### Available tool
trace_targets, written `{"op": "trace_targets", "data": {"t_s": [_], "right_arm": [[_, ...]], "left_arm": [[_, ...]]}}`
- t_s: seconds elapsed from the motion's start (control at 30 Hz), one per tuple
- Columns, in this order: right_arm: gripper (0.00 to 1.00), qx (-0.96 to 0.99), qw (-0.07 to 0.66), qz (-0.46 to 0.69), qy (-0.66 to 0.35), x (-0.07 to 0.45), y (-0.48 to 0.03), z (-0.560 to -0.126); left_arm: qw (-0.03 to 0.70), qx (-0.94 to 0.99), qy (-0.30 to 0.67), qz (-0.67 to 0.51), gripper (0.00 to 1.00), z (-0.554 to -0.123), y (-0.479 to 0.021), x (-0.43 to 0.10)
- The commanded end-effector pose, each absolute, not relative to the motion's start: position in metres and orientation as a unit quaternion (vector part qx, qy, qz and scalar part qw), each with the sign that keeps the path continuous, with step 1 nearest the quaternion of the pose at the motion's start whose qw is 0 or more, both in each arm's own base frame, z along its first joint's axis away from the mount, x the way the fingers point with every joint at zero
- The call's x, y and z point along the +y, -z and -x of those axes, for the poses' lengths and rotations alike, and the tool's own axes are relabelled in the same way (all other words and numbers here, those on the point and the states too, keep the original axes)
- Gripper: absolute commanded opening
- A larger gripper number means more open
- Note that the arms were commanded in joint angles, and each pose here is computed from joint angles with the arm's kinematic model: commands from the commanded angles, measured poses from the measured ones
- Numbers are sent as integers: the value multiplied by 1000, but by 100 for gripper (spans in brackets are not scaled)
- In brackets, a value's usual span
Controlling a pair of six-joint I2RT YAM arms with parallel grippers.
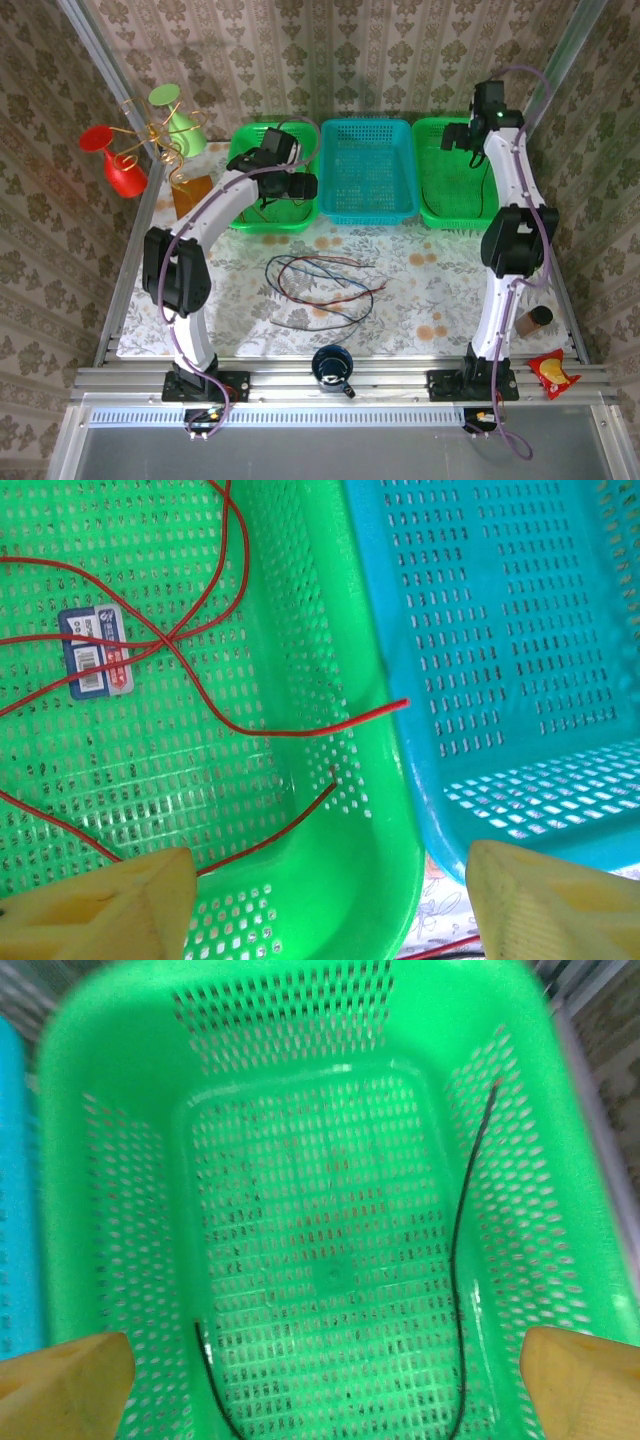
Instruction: Untangle the cables
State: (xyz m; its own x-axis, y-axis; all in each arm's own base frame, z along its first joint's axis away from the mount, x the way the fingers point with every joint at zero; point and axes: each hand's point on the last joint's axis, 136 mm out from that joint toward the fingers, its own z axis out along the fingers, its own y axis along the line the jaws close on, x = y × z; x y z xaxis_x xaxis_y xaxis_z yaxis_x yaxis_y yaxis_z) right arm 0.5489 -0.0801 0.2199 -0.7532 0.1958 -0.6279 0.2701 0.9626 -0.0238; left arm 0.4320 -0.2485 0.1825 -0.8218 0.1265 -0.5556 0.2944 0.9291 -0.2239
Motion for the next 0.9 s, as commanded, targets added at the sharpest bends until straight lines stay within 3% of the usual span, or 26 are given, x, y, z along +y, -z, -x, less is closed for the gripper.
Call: {"op": "trace_targets", "data": {"t_s": [0.0, 0.43, 0.87], "right_arm": [[100, 942, 311, -112, 59, -76, -223, -527], [100, 937, 328, -116, 21, -64, -226, -527], [100, 938, 325, -116, 16, -64, -223, -527]], "left_arm": [[267, 943, 167, -109, 69, -441, -181, -260], [233, 954, 152, -111, 70, -464, -147, -273], [229, 961, 133, -79, 59, -466, -135, -252]]}}
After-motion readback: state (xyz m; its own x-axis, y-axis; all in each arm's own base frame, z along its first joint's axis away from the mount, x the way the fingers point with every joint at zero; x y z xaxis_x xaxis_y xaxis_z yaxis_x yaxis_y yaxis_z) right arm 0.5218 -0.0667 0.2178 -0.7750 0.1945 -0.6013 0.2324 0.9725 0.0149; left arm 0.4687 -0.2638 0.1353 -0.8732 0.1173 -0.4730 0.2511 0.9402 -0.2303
